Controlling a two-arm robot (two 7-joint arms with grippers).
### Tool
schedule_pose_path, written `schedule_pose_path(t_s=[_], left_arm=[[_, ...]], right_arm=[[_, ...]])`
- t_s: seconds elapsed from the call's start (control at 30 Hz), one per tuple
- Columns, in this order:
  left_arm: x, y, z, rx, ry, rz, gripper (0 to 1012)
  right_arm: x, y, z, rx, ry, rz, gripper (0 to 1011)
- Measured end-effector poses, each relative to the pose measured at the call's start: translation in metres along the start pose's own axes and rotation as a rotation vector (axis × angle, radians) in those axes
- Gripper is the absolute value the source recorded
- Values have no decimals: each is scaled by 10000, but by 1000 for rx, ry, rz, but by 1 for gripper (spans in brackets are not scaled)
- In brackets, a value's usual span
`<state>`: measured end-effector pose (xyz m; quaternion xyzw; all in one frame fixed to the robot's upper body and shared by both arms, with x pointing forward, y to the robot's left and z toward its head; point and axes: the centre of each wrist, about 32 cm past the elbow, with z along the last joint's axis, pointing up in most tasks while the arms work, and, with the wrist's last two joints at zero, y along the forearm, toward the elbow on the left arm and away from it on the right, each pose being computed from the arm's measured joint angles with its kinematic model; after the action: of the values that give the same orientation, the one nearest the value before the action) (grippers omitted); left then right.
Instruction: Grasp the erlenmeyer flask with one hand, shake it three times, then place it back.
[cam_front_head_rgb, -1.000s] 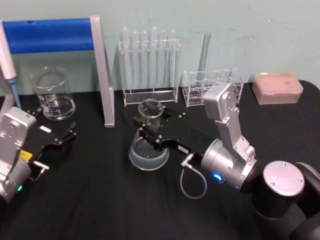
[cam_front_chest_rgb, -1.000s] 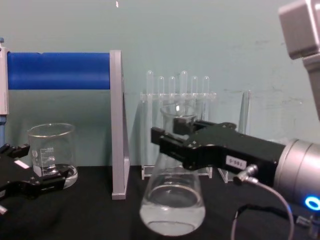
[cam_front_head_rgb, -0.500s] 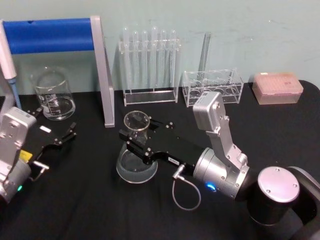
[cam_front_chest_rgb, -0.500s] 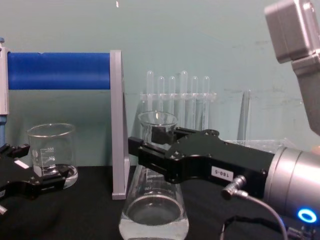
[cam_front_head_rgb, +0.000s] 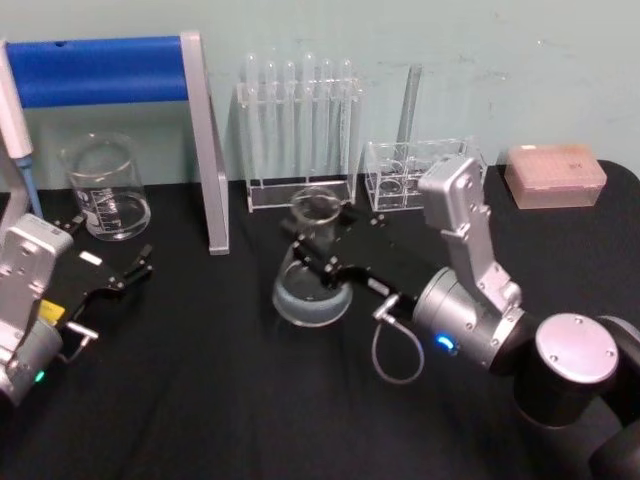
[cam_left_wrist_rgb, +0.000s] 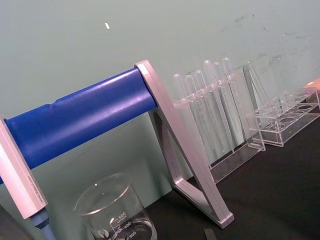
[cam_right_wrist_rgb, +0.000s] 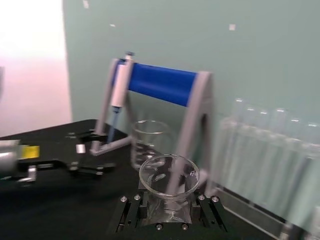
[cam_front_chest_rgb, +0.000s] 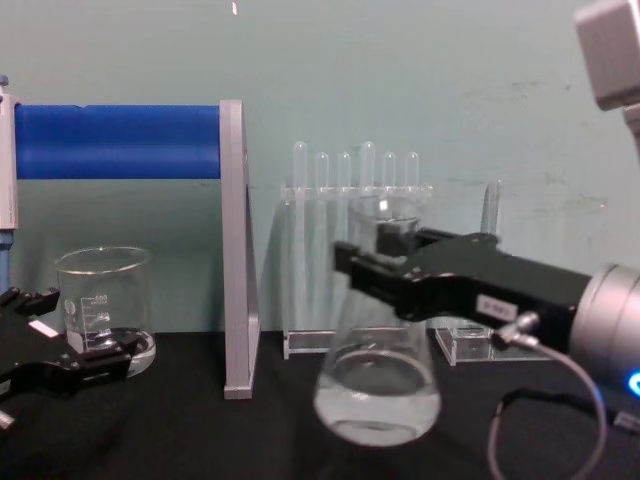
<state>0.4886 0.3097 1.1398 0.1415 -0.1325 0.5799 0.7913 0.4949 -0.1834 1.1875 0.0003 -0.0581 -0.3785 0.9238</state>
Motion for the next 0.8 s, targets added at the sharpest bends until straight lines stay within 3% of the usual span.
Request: schedule_pose_path(t_s=[0.4,0.8], left_arm=[[0,0,0,0,0,0,1001],[0,0,0,0,0,0,1001]], right_arm=[[294,-113,-18,-19,-34,-162,449],[472,-230,-33,-30,-49,-278,449]])
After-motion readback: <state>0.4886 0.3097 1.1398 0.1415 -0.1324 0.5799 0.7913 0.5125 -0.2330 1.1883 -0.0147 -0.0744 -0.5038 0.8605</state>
